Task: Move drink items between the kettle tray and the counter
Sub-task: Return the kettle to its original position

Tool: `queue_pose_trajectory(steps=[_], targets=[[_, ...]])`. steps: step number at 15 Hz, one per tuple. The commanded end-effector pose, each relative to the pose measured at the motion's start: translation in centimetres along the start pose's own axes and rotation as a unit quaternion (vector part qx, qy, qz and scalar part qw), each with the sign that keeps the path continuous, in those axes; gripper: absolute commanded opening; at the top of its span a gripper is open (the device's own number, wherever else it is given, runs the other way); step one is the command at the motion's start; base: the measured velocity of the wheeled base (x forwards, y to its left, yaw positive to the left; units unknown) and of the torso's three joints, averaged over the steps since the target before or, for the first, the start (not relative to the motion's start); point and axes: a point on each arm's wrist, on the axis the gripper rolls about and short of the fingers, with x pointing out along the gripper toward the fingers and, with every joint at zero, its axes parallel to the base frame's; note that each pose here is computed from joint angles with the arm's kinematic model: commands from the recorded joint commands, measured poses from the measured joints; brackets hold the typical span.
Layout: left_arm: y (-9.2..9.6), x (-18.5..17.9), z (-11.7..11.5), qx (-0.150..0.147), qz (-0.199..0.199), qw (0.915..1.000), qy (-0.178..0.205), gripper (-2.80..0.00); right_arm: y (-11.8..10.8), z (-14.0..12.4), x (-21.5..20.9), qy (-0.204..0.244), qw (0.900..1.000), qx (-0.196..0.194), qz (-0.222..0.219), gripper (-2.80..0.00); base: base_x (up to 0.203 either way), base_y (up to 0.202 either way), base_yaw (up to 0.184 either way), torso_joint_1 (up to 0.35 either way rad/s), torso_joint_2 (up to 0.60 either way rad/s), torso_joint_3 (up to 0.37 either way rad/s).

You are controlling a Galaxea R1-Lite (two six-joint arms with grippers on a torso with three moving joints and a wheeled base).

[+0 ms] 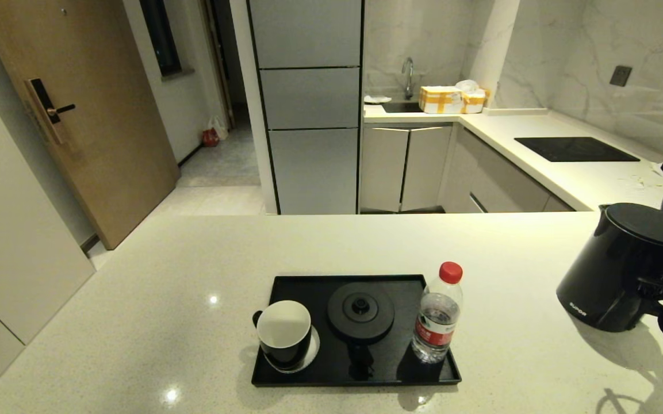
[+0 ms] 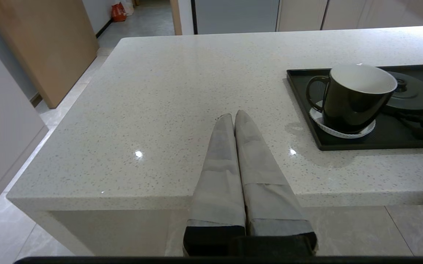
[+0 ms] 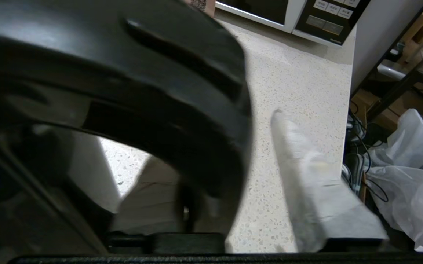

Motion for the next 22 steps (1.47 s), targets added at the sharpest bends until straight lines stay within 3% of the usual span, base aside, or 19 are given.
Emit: queue_pose_trajectory(steps=[1, 15, 22], targets=[[0.0, 0.0, 0.0, 0.0, 0.0, 1.0, -0.001, -2.8, 0.0, 0.1, 0.0, -0.003, 1.0, 0.002, -0.002, -2.8, 0.0, 0.0, 0.0, 0.0, 0.0, 0.0], [0.0, 0.0, 0.0, 0.0, 0.0, 1.0, 0.0, -2.8, -0.2, 0.1, -0.3, -0.002, 1.0, 0.002, -0.001, -2.8, 0.0, 0.0, 0.0, 0.0, 0.0, 0.0], [0.0, 0.0, 0.0, 0.0, 0.0, 1.0, -0.001, -2.8, -0.6, 4.6, -2.8, -0.032, 0.999, 0.028, 0.024, -2.8, 0.0, 0.0, 0.0, 0.0, 0.0, 0.0]])
